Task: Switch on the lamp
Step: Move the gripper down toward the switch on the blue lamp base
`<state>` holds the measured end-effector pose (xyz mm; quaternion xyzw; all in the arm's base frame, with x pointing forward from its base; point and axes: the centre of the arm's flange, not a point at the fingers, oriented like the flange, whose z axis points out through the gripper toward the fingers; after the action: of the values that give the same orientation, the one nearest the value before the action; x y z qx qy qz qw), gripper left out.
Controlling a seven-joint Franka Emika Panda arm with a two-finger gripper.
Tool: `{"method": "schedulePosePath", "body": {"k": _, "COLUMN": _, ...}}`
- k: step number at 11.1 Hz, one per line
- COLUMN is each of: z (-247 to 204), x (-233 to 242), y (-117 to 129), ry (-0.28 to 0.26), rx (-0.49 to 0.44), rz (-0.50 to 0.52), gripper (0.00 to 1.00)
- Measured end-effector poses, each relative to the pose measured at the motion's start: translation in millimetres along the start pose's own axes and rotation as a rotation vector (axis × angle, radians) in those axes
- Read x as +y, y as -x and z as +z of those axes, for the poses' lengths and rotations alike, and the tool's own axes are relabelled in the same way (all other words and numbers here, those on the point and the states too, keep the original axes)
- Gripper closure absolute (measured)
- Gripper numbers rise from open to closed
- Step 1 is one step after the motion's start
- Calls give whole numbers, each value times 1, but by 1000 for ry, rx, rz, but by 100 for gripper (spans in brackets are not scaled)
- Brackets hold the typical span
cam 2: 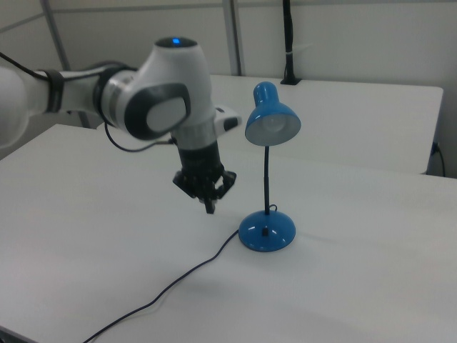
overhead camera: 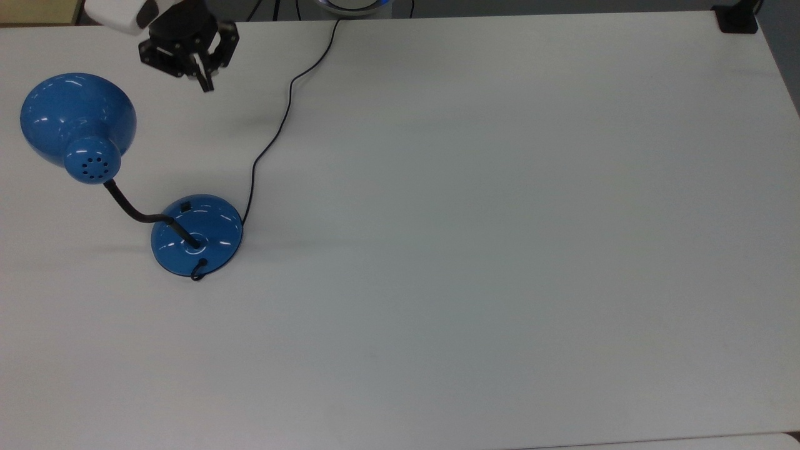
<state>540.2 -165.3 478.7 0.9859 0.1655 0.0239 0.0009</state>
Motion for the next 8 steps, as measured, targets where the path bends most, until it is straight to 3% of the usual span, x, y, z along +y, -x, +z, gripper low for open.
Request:
{"method": "schedulePosePath", "body": {"k": 3, "z": 49, "x": 25, "y": 5, "ry": 40, "rx": 144, "rz": 88, "gripper": 100}}
{"method": "schedulePosePath", "body": {"k": 8, "z": 110, "x": 53, "y": -13, "ry": 105, "rx": 300, "rz": 189, "gripper": 100}}
